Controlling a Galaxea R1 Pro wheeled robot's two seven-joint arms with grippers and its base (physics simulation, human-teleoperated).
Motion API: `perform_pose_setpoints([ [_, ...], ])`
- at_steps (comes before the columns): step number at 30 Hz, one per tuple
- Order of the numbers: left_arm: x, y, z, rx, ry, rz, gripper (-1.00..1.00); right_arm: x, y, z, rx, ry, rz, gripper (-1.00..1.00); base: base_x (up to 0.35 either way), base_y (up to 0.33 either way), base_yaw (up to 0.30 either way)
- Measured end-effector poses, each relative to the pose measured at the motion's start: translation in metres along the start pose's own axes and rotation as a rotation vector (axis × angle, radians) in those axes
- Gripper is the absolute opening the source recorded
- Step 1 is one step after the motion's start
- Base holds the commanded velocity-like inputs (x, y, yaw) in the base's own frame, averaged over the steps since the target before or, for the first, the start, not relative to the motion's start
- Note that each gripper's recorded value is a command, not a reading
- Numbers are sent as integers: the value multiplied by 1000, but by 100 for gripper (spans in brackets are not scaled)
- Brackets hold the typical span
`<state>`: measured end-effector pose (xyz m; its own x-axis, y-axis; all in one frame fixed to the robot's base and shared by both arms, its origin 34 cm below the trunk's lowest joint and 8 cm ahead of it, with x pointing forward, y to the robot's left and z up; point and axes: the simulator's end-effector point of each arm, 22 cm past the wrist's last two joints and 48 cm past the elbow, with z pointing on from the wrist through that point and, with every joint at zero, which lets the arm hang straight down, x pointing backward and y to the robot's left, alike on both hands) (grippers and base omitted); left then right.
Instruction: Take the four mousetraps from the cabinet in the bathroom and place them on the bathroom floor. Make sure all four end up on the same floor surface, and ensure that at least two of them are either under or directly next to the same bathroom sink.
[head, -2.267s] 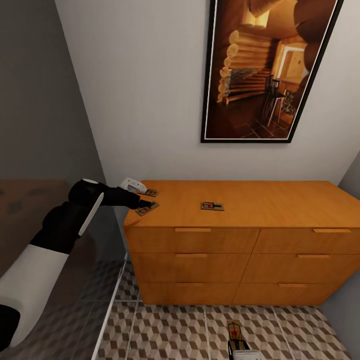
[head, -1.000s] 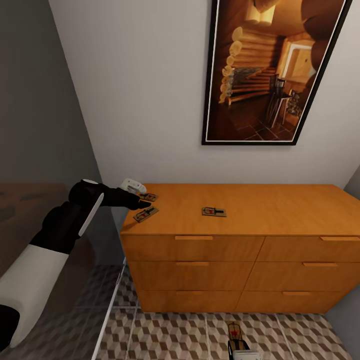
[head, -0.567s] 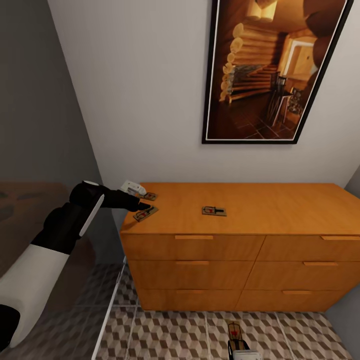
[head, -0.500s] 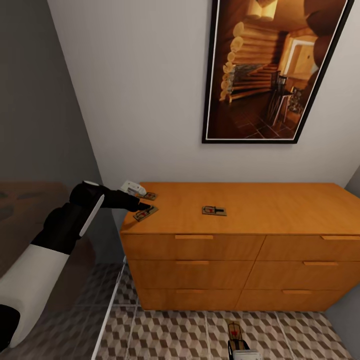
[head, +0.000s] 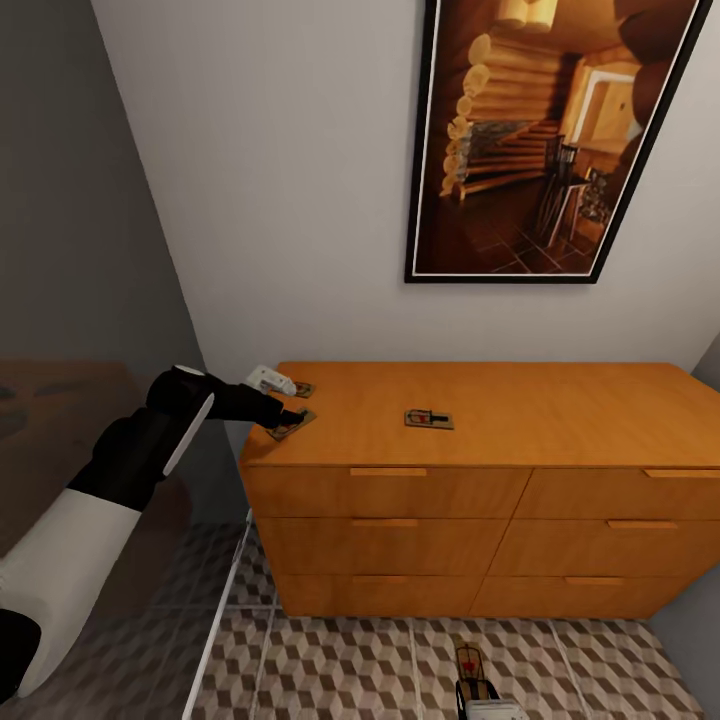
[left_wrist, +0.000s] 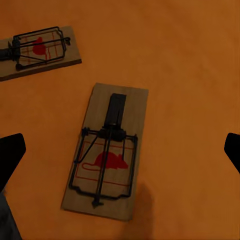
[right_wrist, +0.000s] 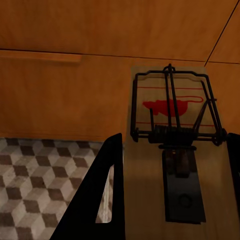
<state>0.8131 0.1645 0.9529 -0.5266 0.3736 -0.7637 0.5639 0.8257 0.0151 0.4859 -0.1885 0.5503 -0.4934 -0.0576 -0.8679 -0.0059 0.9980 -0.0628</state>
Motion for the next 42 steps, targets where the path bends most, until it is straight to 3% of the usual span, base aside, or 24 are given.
perform_pose_setpoints([
  [28,5,-3,5,5,14,6,100,2,0,0,0,5,0,-100,0,0,0],
  [42,19,3,12,3,48,-18,100,3,0,-1,0,6,0,-100,0,0,0],
])
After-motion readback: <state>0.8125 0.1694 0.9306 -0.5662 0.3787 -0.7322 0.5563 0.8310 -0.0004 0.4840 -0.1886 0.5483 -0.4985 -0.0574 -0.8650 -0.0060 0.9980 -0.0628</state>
